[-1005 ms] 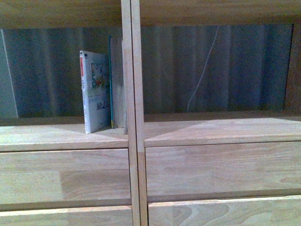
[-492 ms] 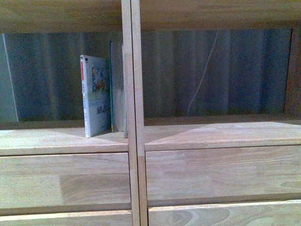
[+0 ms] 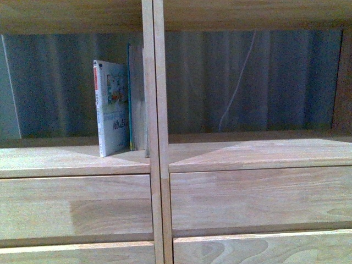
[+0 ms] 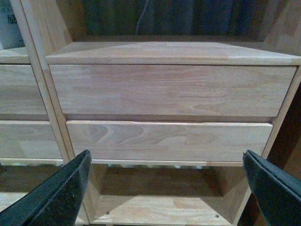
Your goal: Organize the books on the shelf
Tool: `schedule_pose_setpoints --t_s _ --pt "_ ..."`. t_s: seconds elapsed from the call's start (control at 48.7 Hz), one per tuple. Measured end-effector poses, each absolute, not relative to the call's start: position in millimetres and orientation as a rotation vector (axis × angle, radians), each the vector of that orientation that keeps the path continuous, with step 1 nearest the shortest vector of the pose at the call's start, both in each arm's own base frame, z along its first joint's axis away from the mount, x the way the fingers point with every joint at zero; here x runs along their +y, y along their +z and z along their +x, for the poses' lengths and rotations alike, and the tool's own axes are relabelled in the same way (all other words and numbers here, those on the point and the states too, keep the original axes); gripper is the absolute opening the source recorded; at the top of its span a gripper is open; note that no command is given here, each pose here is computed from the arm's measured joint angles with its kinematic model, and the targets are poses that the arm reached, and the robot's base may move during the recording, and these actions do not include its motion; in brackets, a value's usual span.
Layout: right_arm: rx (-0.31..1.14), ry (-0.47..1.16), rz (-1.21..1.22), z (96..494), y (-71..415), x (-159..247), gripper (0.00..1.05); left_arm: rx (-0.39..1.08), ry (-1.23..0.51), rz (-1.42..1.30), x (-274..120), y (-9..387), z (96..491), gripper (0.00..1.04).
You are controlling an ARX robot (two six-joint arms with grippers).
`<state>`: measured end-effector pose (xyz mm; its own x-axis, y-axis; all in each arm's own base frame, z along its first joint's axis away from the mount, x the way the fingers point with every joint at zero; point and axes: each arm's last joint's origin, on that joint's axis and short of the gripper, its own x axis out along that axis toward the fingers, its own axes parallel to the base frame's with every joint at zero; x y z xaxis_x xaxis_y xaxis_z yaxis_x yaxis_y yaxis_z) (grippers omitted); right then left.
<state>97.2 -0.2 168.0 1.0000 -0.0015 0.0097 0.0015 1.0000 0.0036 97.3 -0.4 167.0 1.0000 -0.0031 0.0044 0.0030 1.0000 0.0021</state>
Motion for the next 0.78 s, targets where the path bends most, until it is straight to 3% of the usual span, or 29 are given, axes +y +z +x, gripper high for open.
schedule_pose_setpoints --t_s 0.78 --pt "-0.010 -0.002 0.004 97.2 168.0 -0.2 0.98 -0.004 -0.003 0.002 -0.4 167.0 97.3 0.97"
